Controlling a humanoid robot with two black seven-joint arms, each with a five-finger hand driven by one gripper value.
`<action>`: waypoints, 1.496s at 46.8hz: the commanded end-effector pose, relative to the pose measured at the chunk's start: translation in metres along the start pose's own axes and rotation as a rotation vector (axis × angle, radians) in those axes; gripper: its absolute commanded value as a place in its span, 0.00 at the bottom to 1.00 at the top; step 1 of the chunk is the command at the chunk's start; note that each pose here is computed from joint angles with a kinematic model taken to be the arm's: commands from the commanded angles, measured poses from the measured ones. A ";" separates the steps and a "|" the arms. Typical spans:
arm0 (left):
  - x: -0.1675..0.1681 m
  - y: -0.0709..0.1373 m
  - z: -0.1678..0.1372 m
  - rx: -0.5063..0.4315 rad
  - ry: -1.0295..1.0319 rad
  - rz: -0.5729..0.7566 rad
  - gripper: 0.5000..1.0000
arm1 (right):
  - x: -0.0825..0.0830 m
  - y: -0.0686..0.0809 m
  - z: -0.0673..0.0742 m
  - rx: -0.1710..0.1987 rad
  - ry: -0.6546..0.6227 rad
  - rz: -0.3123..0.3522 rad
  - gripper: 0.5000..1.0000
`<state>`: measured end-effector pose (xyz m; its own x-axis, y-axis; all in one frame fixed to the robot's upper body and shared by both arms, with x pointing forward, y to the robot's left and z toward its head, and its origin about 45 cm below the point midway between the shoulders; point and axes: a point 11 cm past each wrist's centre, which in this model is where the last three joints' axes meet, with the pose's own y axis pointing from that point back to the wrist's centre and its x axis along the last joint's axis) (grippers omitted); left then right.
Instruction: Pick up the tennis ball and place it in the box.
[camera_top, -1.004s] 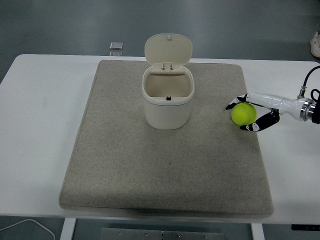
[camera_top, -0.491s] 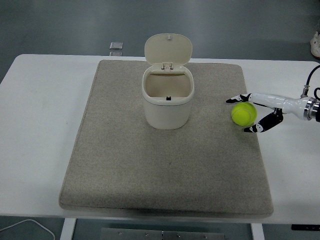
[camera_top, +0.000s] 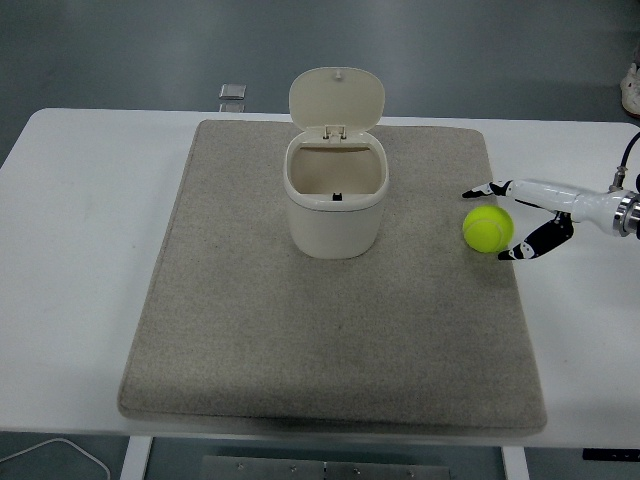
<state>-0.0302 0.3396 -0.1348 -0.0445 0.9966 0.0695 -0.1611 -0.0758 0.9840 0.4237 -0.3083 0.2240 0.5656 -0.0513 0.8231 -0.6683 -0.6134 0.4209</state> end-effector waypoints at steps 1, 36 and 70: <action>0.000 0.000 0.000 0.000 0.000 0.000 0.98 | 0.000 0.000 0.000 0.000 0.002 0.001 0.81; 0.000 0.000 0.000 0.000 0.000 0.000 0.98 | -0.001 -0.002 -0.004 0.018 0.000 -0.008 0.52; 0.000 0.000 0.001 -0.001 0.000 0.000 0.98 | 0.046 0.011 -0.021 0.071 -0.003 -0.016 0.00</action>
<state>-0.0302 0.3396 -0.1348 -0.0445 0.9966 0.0695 -0.1610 -0.0758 0.9840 0.4304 -0.2987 0.2571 0.5884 -0.0421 0.8075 -0.6206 -0.6637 0.4176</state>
